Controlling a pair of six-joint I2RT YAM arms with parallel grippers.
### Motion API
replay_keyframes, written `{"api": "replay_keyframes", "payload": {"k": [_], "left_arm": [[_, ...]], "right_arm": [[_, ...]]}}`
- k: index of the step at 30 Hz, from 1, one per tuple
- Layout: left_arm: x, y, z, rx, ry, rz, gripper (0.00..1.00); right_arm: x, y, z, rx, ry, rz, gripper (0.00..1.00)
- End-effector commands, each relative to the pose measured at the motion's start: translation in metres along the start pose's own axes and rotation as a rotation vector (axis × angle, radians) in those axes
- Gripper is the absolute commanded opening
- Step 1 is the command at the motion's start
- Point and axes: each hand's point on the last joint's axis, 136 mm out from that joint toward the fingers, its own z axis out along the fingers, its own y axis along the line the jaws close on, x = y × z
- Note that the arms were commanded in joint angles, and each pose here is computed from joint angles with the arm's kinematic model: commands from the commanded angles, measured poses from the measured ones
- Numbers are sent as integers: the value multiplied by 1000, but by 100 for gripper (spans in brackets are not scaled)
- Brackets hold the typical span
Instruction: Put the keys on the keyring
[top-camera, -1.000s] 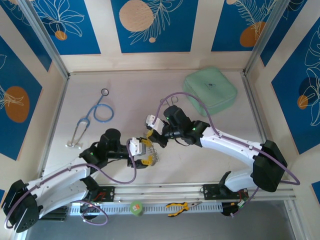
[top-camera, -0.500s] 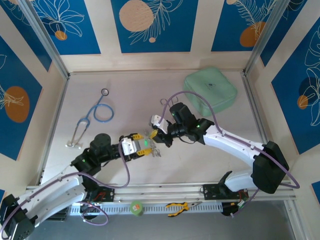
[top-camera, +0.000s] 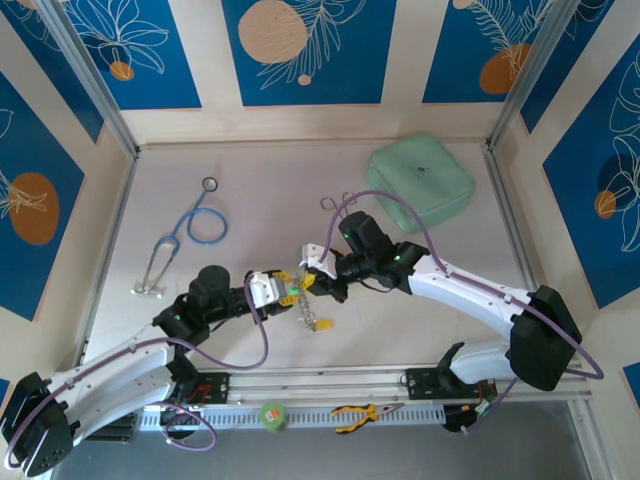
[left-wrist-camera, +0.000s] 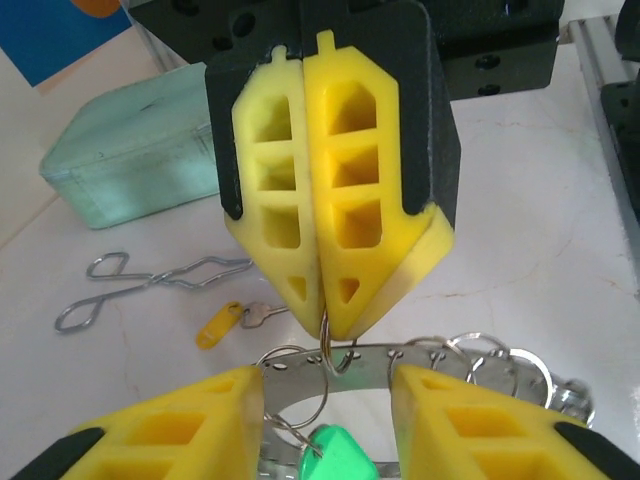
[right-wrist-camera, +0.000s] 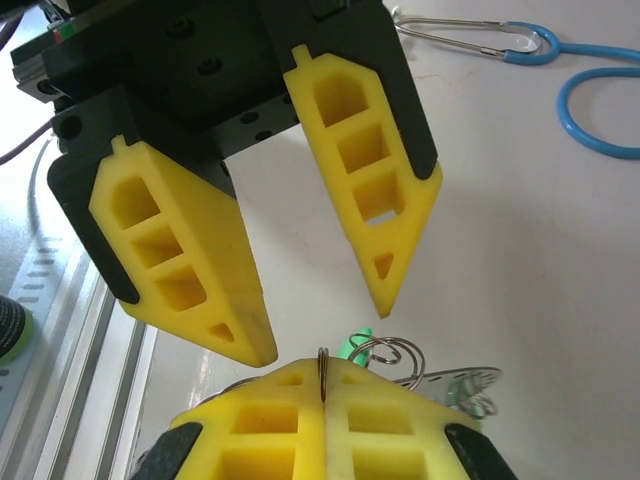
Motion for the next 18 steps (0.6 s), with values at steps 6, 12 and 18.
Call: {"api": "replay_keyframes", "payload": {"k": [6,12,18], "left_arm": [[2,-9,3,55,-13,-17,26],[-1,-11,4,71,-28,-12,15],[-7,-11,2,63,-74,-4,0]], "right_arm": [[-14,16,1,-49,-45,-60,0],[-16,19,4,-61,-52,-66,0],[-16,19,8,-65,-52,-60,0]]}}
